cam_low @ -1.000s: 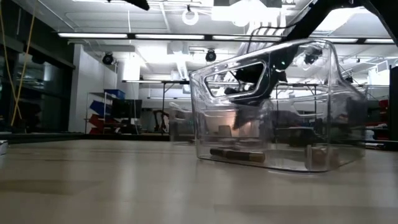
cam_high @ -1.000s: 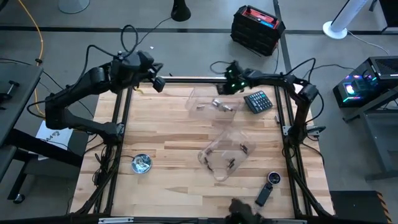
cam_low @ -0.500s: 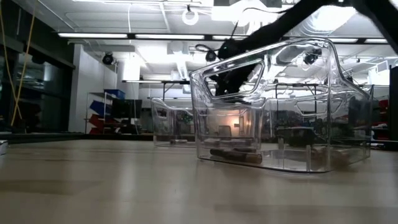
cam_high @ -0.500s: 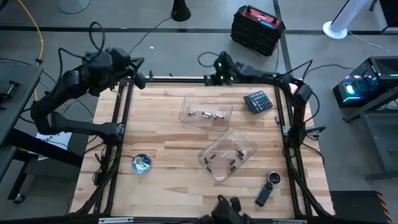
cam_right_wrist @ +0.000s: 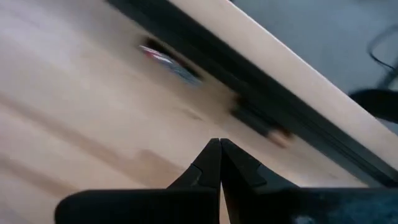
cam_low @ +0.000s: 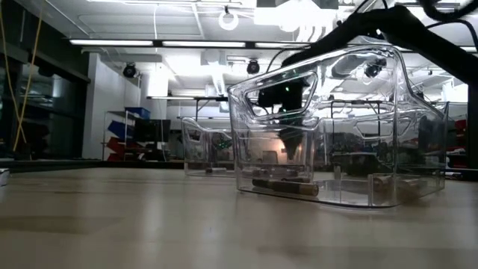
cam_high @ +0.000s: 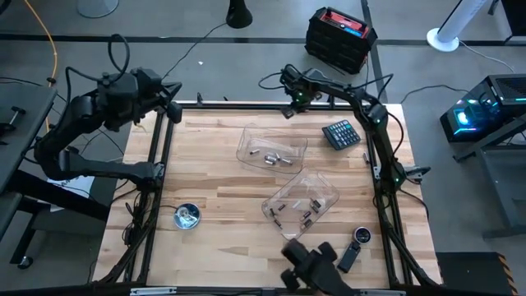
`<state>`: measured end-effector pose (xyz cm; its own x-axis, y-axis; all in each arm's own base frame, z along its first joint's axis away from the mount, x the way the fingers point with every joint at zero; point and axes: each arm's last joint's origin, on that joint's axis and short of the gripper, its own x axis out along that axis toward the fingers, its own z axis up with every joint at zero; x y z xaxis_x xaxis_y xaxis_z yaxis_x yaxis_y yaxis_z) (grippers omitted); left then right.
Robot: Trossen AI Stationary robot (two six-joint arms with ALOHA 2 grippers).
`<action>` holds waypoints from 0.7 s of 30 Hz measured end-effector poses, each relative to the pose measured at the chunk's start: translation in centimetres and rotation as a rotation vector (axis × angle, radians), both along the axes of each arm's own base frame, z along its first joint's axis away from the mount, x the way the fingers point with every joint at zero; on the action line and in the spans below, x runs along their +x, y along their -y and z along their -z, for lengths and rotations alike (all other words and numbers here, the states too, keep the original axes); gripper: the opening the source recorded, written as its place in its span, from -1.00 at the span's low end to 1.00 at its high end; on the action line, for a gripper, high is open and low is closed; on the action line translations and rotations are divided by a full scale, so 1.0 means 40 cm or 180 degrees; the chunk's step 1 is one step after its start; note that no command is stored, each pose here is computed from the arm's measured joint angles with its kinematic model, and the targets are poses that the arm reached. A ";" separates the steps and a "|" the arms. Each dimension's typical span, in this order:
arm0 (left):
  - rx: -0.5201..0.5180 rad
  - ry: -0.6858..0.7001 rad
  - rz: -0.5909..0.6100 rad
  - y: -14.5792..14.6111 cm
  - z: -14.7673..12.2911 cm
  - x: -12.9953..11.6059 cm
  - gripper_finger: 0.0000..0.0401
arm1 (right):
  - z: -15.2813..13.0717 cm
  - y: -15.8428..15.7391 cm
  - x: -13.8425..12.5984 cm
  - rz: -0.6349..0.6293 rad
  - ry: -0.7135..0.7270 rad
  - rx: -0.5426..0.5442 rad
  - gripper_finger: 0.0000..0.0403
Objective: Sort batteries
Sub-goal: Adjust the black battery
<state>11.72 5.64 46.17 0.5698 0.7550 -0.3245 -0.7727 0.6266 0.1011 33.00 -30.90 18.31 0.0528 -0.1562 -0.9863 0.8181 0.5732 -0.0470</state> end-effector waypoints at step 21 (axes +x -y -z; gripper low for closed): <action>0.0037 -0.0051 -0.0029 -0.006 0.002 0.013 -1.00 | 0.056 0.039 -0.044 0.0132 -0.0084 -0.0192 -1.00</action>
<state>12.25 5.90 46.10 0.5578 0.7638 -0.3247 -0.7766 0.6184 0.1206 31.22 -32.46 16.07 0.0190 -0.2171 -0.9760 0.8391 0.5343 -0.1025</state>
